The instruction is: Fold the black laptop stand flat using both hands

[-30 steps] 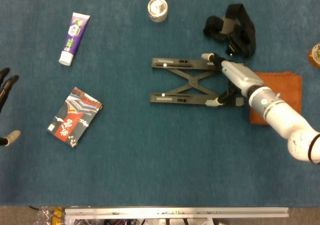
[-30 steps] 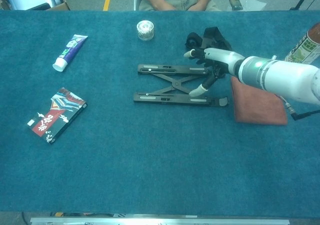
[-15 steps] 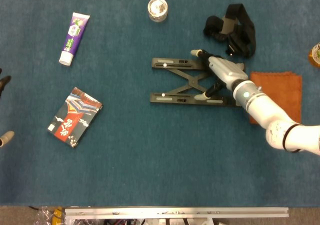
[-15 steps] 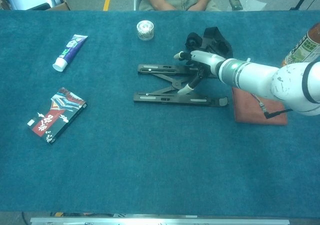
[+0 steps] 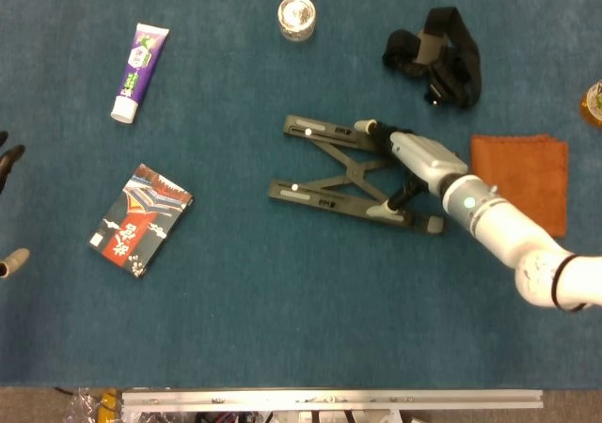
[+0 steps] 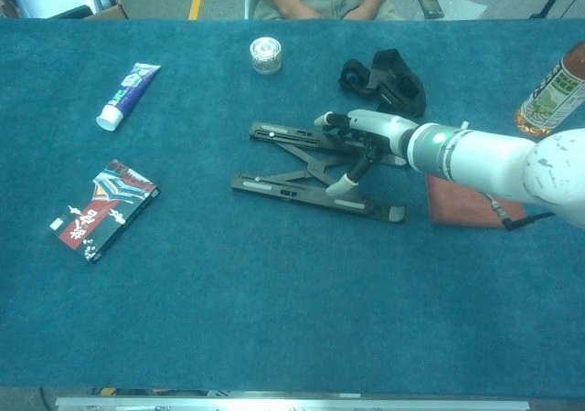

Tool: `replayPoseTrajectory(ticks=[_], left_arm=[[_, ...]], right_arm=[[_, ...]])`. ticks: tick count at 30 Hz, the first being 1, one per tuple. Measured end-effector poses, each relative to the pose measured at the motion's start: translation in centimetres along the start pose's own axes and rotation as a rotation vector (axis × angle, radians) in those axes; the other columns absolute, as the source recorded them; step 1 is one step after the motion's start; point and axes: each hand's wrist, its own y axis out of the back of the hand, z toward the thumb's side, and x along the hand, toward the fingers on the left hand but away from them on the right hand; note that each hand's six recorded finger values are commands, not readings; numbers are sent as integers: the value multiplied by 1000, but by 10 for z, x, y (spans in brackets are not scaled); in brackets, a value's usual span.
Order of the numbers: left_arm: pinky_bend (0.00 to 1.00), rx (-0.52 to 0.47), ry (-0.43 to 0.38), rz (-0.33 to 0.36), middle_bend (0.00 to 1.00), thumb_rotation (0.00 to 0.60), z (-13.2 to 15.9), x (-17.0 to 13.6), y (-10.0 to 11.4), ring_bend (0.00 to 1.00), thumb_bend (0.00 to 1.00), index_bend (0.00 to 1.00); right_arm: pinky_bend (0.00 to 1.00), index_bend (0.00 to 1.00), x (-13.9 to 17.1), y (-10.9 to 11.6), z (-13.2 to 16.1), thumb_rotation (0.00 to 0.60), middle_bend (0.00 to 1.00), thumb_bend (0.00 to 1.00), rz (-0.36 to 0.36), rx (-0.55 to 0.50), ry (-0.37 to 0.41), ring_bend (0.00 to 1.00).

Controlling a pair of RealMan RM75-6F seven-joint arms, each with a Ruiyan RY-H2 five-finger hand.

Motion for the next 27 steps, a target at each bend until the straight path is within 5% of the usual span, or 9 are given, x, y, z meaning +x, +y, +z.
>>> replayPoseTrajectory(ticks=[15, 27], left_arm=[[0, 12, 6, -11, 0, 600, -9, -5, 1, 0, 135, 0], [0, 53, -109, -69, 0, 600, 24, -4, -11, 0, 135, 0]], right_arm=[[0, 0, 24, -32, 12, 600, 47, 0, 98, -89, 30, 50], [0, 0, 43, -4, 11, 600, 0, 0, 25, -127, 45, 7]])
